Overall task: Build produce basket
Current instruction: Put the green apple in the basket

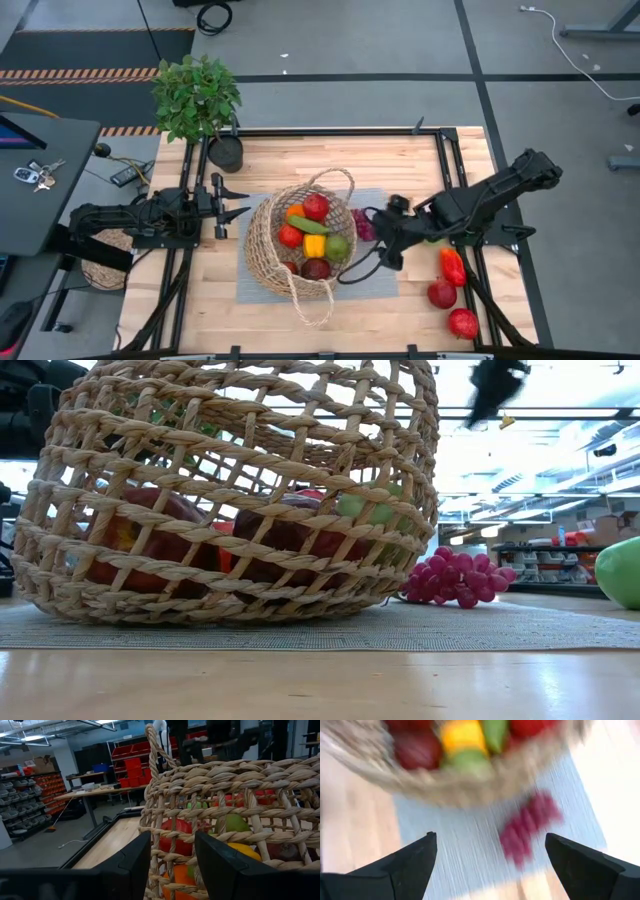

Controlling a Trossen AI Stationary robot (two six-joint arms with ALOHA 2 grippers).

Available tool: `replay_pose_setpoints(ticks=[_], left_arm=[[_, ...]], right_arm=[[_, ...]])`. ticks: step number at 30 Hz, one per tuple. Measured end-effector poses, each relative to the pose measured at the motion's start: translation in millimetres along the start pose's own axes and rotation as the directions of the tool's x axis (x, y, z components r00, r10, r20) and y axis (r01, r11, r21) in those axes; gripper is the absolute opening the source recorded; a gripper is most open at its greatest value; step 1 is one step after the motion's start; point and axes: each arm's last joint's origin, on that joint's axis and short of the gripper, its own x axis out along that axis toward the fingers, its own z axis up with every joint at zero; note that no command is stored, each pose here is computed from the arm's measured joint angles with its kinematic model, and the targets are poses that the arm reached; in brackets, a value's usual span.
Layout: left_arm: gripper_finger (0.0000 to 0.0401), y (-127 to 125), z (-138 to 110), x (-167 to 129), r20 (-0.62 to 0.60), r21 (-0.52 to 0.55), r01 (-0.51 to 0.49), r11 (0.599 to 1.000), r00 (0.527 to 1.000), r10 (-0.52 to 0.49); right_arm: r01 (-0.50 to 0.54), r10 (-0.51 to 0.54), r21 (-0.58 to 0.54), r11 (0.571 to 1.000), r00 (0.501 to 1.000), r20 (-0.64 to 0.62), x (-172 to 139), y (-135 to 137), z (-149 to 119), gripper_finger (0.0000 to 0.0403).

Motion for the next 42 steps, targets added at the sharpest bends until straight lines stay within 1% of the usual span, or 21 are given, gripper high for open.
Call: replay_pose_setpoints(ticks=[4,7,12,18,20,23,25,27,30,34,39,41,42], left_arm=[[0.0160,0,0,0,0.000,0.000,0.000,1.000,1.000,0.000],[0.0160,0,0,0,0.000,0.000,0.000,1.000,1.000,0.000],[0.0160,0,0,0,0.001,0.000,0.000,1.000,1.000,0.000],[0.0160,0,0,0,0.000,0.000,-0.001,1.000,1.000,0.001],[0.0160,0,0,0,0.000,0.000,0.000,1.000,1.000,0.000],[0.0160,0,0,0,0.000,0.000,0.000,1.000,1.000,0.000],[0.0160,0,0,0,0.000,0.000,0.000,1.000,1.000,0.000],[0.0160,0,0,0,0.000,0.000,0.000,1.000,1.000,0.000],[0.0160,0,0,0,0.000,0.000,0.000,1.000,1.000,0.000],[0.0160,0,0,0,0.000,0.000,-0.001,1.000,1.000,0.001],[0.0160,0,0,0,0.000,0.000,0.000,1.000,1.000,0.000],[0.0160,0,0,0,0.000,0.000,0.000,1.000,1.000,0.000],[0.0160,0,0,0,0.000,0.000,0.000,1.000,1.000,0.000]], right_arm=[[0.114,-0.093,0.134,0.984,0.984,-0.151,-3,-5,-18,0.0375],[0.174,-0.137,0.177,0.969,0.970,-0.202,-7,-5,-28,0.0375],[0.267,-0.219,0.166,0.949,0.940,-0.263,-11,-7,-40,0.0375],[0.338,-0.277,0.133,0.932,0.898,-0.343,5,-11,-61,0.0375],[0.368,-0.295,0.142,0.919,0.880,-0.372,10,-14,-67,0.0375],[0.426,-0.342,0.124,0.896,0.842,-0.416,12,-20,-75,0.0375],[0.467,-0.381,0.116,0.877,0.821,-0.425,12,-23,-80,0.0375],[0.488,-0.401,0.111,0.866,0.809,-0.429,14,-27,-85,0.0375],[0.495,-0.400,0.132,0.859,0.809,-0.430,18,-33,-94,0.0374],[0.471,-0.361,0.192,0.861,0.832,-0.422,22,-43,-110,0.0366],[0.467,-0.344,0.250,0.848,0.845,-0.410,24,-54,-126,0.0356],[0.462,-0.341,0.255,0.850,0.850,-0.402,25,-57,-130,0.0355],[0.460,-0.349,0.261,0.849,0.858,-0.376,23,-57,-128,0.0354]])
